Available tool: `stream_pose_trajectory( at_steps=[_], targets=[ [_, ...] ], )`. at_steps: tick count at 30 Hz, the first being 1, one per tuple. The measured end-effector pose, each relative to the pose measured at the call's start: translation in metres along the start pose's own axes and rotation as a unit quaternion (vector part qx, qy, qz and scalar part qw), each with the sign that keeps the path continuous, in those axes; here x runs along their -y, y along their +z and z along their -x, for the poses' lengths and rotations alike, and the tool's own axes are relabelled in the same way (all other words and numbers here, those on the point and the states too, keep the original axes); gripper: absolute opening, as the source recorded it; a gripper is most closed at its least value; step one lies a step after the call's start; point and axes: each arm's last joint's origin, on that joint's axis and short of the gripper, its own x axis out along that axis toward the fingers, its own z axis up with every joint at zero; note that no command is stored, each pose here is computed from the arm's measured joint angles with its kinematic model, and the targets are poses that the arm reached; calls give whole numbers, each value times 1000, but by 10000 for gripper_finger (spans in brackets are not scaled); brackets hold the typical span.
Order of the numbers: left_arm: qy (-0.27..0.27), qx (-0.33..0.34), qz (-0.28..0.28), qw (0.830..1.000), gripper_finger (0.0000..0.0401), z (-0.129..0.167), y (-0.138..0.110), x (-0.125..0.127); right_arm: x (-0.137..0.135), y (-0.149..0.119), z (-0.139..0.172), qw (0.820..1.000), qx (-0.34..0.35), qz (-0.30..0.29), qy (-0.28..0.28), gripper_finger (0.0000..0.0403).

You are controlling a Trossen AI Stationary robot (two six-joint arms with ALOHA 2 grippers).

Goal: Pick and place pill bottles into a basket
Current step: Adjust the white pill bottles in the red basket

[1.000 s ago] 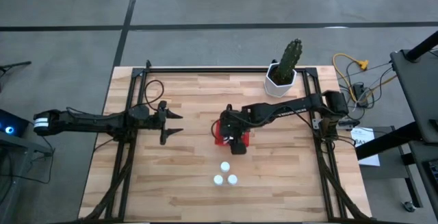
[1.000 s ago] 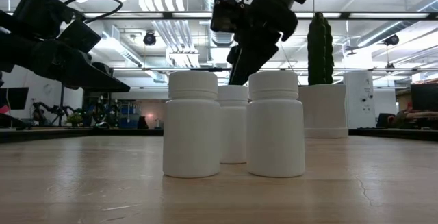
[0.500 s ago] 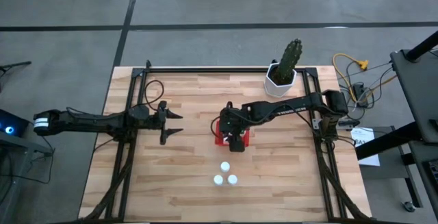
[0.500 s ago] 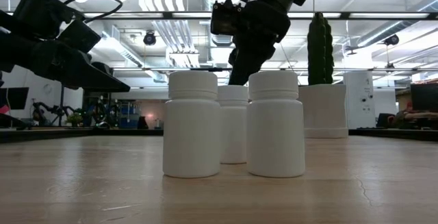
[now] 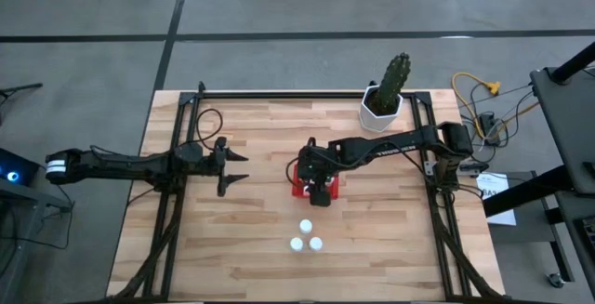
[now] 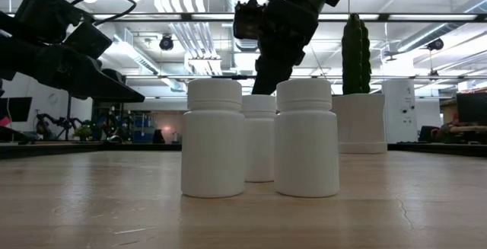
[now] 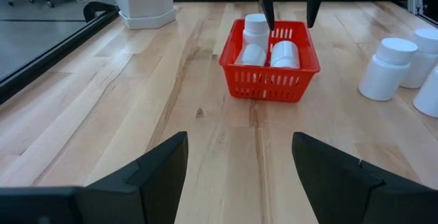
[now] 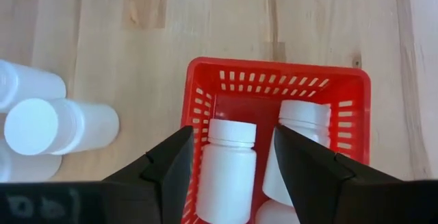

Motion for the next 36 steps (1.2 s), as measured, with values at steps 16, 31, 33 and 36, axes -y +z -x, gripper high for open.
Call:
stream_pose_trajectory(
  at_steps=[16, 31, 33, 36],
  targets=[
    [0, 0, 0, 1000, 245, 0, 0, 0, 12, 4, 1, 1000, 17, -13, -11, 200],
    [0, 0, 0, 1000, 245, 0, 0, 0, 14, -1, 1, 999, -6, -24, -24, 287],
    [0, -1, 0, 1000, 245, 0, 0, 0, 16, -4, 2, 999, -23, -29, -35, 286],
    [0, -1, 0, 1000, 245, 0, 0, 0, 20, -7, 2, 997, -37, -31, -55, 278]
  ],
)
